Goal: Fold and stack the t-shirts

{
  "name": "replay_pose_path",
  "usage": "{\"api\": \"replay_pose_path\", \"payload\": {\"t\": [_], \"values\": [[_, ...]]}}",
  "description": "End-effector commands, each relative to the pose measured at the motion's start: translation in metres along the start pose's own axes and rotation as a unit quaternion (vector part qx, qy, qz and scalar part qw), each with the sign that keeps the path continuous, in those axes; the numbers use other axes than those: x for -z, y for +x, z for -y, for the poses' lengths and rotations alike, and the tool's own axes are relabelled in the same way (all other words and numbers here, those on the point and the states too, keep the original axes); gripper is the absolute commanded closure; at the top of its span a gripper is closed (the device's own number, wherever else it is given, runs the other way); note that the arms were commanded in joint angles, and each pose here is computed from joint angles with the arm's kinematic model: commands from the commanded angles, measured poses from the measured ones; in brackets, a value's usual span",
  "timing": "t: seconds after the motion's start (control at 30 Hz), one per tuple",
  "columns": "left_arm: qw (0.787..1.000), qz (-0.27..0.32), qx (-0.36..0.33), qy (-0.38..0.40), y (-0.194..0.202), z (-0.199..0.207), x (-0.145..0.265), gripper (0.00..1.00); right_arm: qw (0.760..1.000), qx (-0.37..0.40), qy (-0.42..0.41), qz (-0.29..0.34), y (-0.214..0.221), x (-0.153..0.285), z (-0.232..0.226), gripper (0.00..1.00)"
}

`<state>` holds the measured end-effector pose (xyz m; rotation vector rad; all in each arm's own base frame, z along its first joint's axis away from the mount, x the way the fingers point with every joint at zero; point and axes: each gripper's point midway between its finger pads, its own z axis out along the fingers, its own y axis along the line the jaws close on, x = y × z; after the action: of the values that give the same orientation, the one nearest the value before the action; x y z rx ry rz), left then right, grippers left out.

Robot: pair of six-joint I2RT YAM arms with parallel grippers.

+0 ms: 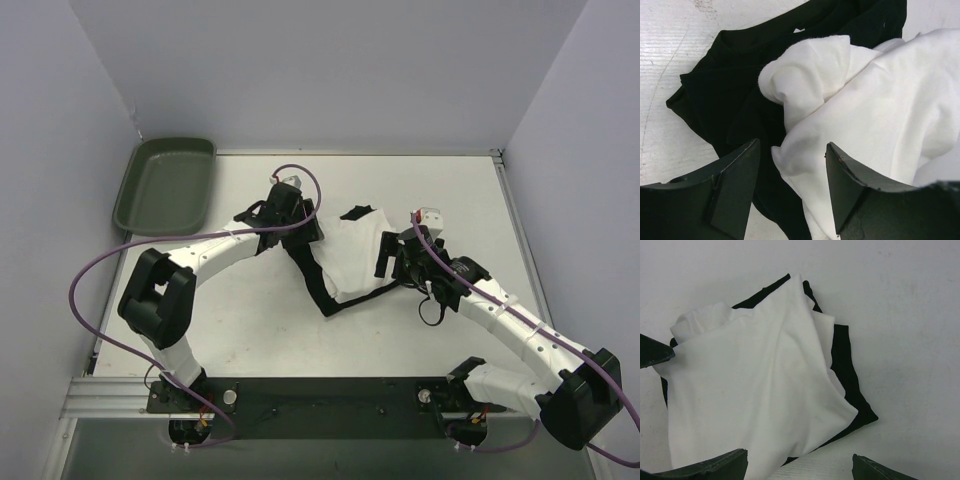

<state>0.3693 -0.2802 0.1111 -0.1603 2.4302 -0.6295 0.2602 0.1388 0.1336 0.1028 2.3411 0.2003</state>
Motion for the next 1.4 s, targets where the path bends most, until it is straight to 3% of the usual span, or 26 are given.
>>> {"api": "replay_pose_path", "payload": {"t": [0.0, 0.43, 0.8, 0.93, 0.97, 1.03, 1.07, 1.37], "values": [[0.998, 0.032, 0.002, 0.05, -0.02, 0.029, 0.017, 0.36, 1.0, 0.002, -0.001, 0.002, 0.0, 0.001, -0.001, 0.16], [0.997, 0.038, -0.002, 0.064, -0.021, 0.04, 0.029, 0.37, 1.0, -0.002, -0.001, -0.001, 0.002, -0.002, -0.002, 0.16], [0.999, 0.023, -0.001, 0.046, -0.008, 0.027, 0.01, 0.41, 1.0, -0.002, -0.002, 0.0, 0.005, -0.001, -0.001, 0.16], [0.999, 0.02, -0.007, 0.037, -0.007, 0.025, 0.0, 0.57, 1.0, -0.002, -0.001, 0.001, 0.005, 0.0, 0.0, 0.16], [0.999, 0.017, -0.009, 0.034, -0.006, 0.023, -0.002, 0.7, 1.0, -0.002, -0.002, 0.0, 0.005, 0.0, 0.0, 0.16], [0.999, 0.014, -0.01, 0.032, -0.005, 0.023, -0.003, 0.85, 1.0, 0.0, 0.001, -0.001, 0.006, -0.001, 0.001, 0.16], [0.999, 0.015, -0.011, 0.031, -0.005, 0.022, -0.003, 1.0, 1.0, -0.001, 0.002, 0.0, 0.006, -0.001, 0.001, 0.16], [0.998, 0.039, -0.023, 0.046, -0.028, 0.037, 0.013, 1.0, 1.0, -0.002, 0.0, 0.001, 0.005, 0.0, 0.001, 0.16]]}}
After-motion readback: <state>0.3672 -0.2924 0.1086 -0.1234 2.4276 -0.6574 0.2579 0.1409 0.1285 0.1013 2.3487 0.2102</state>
